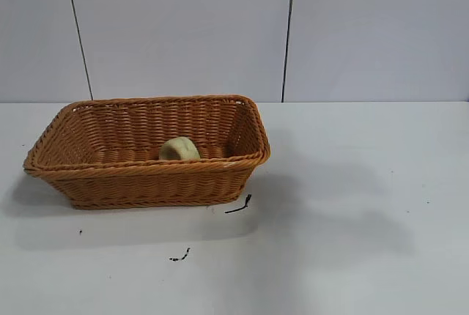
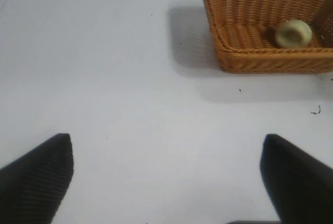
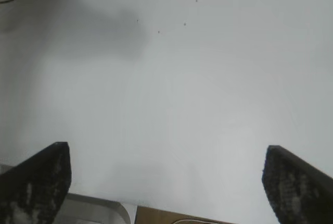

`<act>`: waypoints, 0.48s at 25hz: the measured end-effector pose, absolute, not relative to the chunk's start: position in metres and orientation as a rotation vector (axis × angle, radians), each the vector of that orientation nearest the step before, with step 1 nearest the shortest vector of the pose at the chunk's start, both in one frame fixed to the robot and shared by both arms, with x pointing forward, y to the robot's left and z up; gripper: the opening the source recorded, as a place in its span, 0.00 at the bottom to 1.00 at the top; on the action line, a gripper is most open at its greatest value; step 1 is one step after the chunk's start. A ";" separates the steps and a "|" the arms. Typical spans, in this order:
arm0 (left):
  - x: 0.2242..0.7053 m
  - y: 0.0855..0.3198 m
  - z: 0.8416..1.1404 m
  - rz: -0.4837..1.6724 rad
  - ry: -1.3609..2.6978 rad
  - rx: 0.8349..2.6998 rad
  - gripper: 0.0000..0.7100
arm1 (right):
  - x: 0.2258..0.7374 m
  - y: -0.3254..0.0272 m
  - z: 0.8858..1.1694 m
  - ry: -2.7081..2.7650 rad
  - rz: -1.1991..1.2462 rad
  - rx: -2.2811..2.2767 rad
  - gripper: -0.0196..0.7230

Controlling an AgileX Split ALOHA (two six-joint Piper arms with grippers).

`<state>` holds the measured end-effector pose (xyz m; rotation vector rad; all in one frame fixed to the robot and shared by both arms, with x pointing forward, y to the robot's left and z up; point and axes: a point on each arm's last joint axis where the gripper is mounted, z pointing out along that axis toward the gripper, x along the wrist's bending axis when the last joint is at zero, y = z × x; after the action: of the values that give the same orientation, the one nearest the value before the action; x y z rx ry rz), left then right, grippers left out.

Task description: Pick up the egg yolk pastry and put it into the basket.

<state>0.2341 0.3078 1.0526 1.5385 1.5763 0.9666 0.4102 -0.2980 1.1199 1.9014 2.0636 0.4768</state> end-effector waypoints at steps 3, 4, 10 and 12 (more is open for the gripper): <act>0.234 0.308 1.053 0.967 1.576 1.538 0.98 | 0.366 -0.297 1.112 2.023 0.530 1.857 0.96; 0.234 0.308 1.053 0.967 1.576 1.538 0.98 | 0.352 -0.297 1.108 2.003 0.554 1.837 0.96; 0.234 0.308 1.053 0.967 1.576 1.538 0.98 | 0.293 -0.295 1.077 1.850 0.718 1.696 0.96; 0.234 0.308 1.053 0.967 1.576 1.538 0.98 | 0.278 -0.295 1.063 1.824 0.744 1.675 0.96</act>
<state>0.2341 0.3078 1.0526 1.5385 1.5763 0.9666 0.2784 -0.2949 1.0629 1.6749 1.8242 0.7437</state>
